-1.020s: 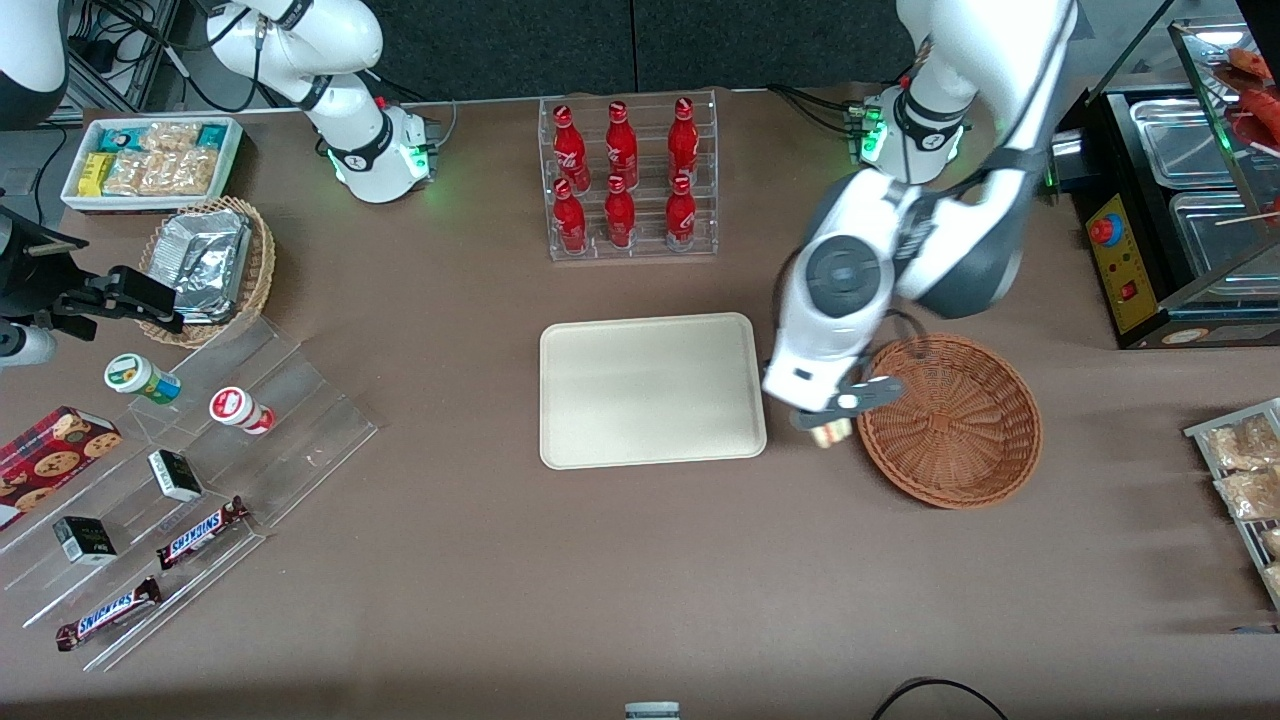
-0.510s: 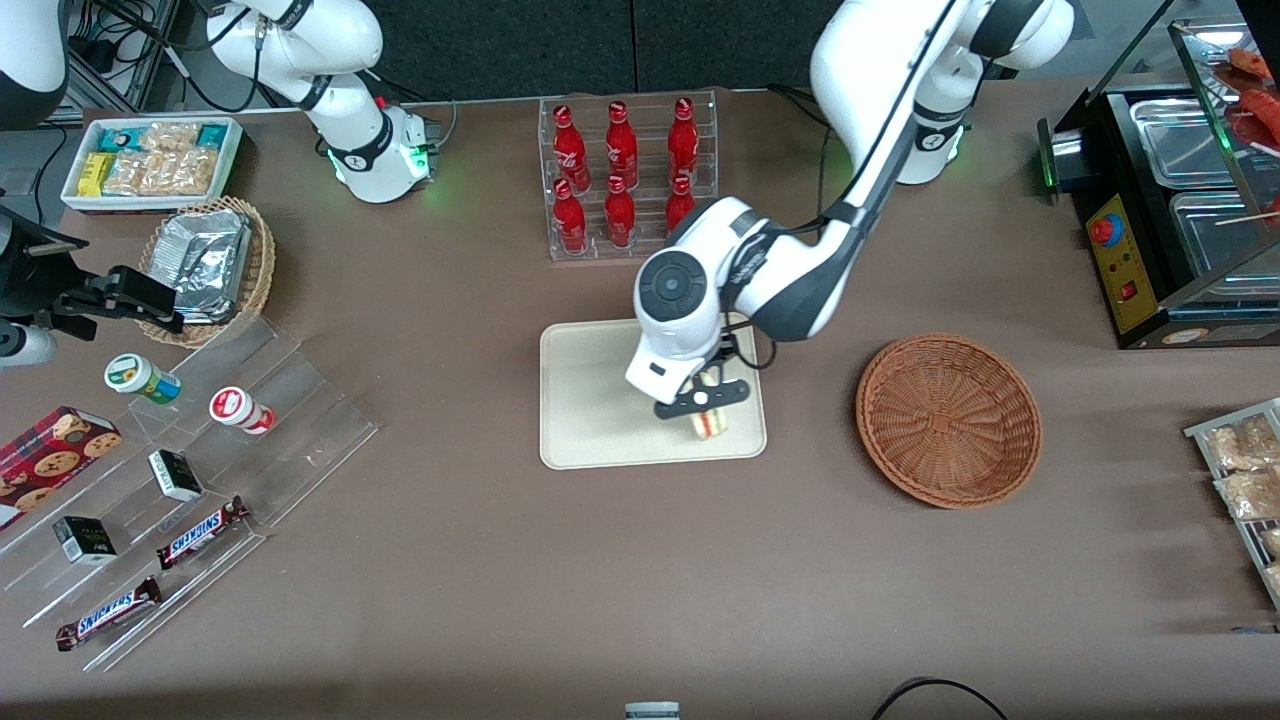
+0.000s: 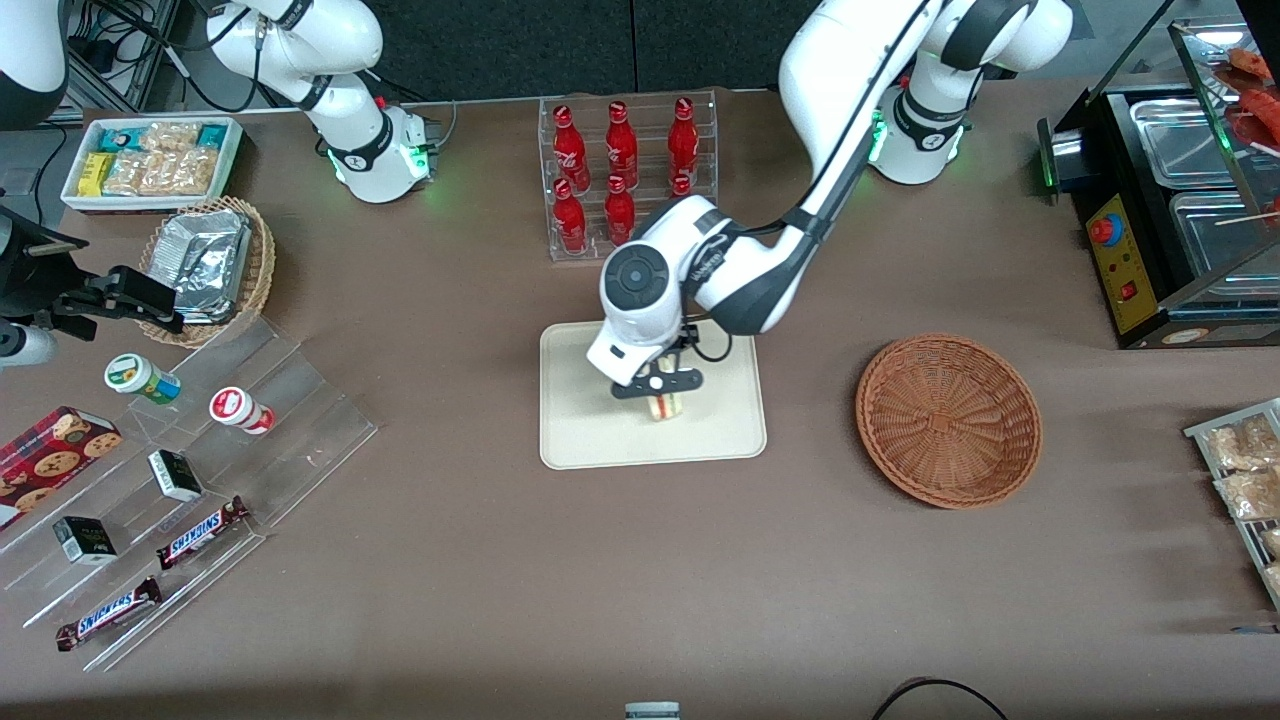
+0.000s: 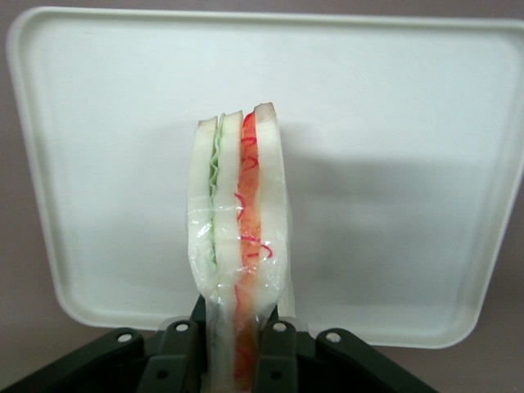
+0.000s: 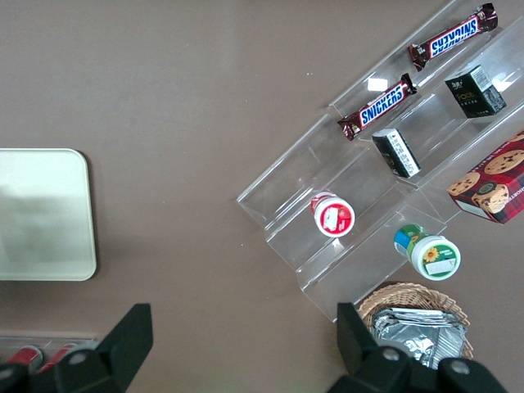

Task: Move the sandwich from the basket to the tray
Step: 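Lower the sandwich upright onto the tray and open the left gripper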

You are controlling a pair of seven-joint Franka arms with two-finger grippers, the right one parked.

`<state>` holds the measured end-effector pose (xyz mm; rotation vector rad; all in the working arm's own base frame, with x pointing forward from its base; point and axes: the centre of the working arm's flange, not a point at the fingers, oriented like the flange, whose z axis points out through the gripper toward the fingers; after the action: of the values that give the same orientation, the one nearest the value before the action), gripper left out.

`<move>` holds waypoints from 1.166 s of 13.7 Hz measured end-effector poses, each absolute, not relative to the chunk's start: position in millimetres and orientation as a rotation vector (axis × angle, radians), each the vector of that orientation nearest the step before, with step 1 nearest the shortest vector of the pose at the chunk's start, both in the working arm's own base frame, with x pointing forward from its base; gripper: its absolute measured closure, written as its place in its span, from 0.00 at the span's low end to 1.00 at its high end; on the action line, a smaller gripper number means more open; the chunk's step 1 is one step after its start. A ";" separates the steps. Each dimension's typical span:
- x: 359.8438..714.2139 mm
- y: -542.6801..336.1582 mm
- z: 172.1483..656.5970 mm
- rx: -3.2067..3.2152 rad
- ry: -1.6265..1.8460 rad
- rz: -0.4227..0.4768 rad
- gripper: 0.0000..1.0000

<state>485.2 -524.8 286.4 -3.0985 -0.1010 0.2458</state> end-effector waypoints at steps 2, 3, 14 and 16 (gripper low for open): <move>478.7 -530.6 273.5 -3.094 -0.019 0.259 0.75; 476.3 -532.1 267.0 -3.088 0.002 0.268 0.75; 470.3 -530.1 241.3 -3.054 0.032 0.313 0.59; 470.4 -530.1 241.4 -3.054 0.034 0.313 0.40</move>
<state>470.4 -530.1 241.4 -3.0542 0.0342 0.3128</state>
